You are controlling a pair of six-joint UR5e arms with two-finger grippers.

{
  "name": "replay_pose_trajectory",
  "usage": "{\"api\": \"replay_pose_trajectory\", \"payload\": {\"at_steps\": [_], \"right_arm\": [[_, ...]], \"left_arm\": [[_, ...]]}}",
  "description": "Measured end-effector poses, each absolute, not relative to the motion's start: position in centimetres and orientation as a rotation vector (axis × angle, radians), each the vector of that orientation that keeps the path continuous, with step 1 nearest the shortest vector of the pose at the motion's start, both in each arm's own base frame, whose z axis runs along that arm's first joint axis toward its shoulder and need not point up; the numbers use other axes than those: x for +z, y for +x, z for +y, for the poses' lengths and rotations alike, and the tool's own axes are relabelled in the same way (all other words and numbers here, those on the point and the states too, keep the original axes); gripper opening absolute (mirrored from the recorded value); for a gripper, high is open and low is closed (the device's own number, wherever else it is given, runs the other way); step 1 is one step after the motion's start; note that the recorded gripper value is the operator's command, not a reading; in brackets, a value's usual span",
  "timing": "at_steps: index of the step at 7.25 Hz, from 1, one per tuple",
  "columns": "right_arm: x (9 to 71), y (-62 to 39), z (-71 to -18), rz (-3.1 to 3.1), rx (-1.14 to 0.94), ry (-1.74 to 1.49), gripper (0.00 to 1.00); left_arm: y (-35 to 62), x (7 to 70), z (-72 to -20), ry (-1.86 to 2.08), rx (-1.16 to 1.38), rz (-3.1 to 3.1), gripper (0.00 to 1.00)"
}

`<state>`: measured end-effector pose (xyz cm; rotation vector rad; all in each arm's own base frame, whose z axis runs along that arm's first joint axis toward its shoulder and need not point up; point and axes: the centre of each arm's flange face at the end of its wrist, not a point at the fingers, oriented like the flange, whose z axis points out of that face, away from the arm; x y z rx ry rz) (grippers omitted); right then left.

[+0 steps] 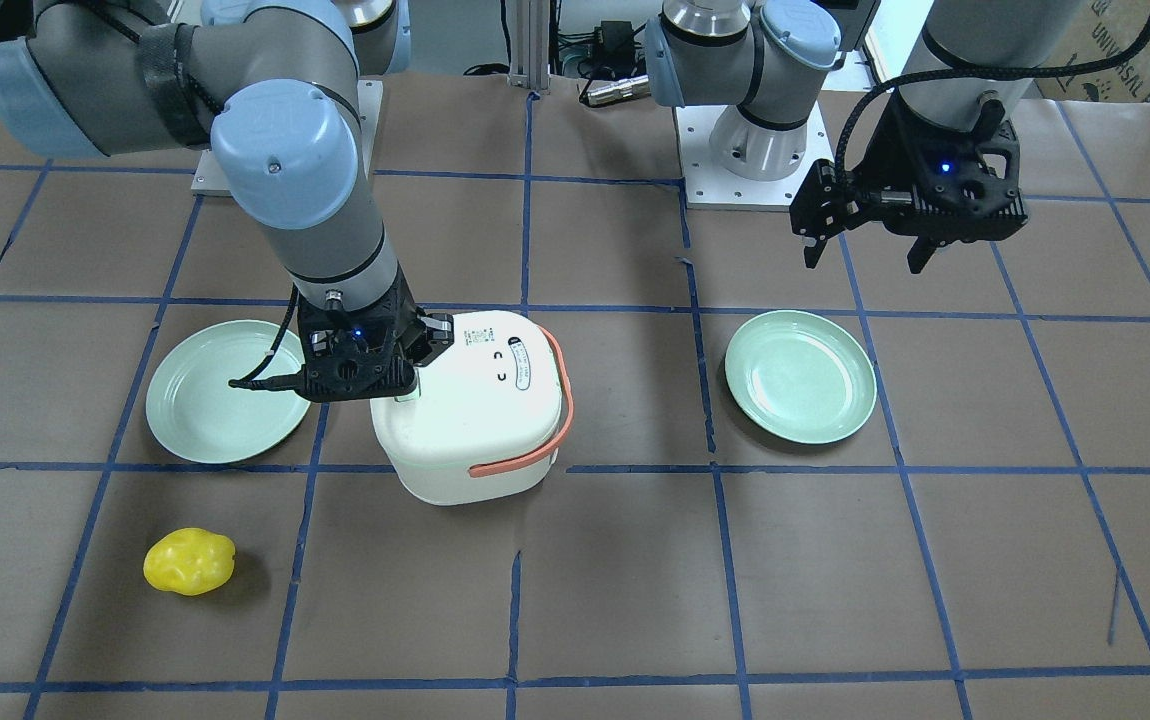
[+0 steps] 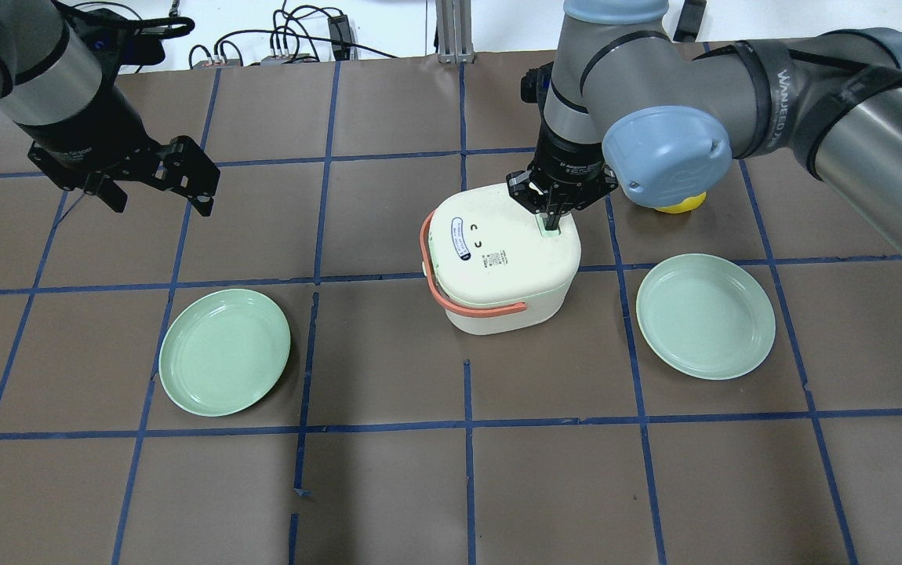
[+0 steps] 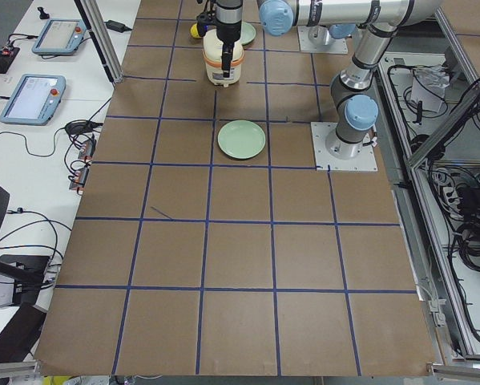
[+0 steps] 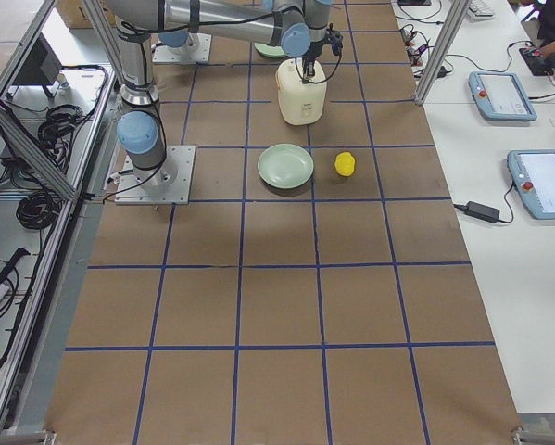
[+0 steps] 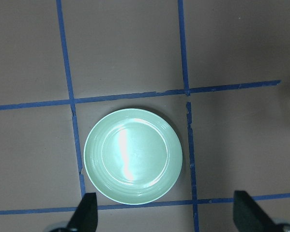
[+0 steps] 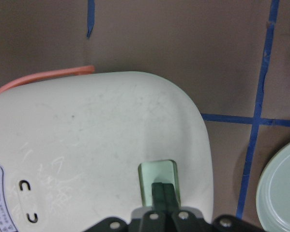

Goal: Press rice cooker button
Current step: 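Press down on the pale green button with the right gripper, then lift the right gripper away from the cooker as the lid opens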

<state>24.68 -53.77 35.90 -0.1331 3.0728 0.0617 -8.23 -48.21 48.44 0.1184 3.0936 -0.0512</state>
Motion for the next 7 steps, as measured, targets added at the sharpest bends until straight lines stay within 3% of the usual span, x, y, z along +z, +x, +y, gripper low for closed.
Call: {"api": "replay_pose_trajectory", "payload": {"at_steps": [1,3,7], "right_arm": [[36.0,24.7,-53.8,3.075,0.057,-0.132,0.27],[38.8,24.6,-53.9,3.085,0.048,-0.128,0.99],[52.1,19.4,-56.1,3.177,-0.015,-0.119,1.0]], "left_arm": [[-8.2,48.4,-48.2,0.118,-0.051,3.094,1.0],[-8.2,48.4,-48.2,0.118,-0.051,3.094,1.0],[-8.2,48.4,-48.2,0.118,-0.051,3.094,1.0]]}}
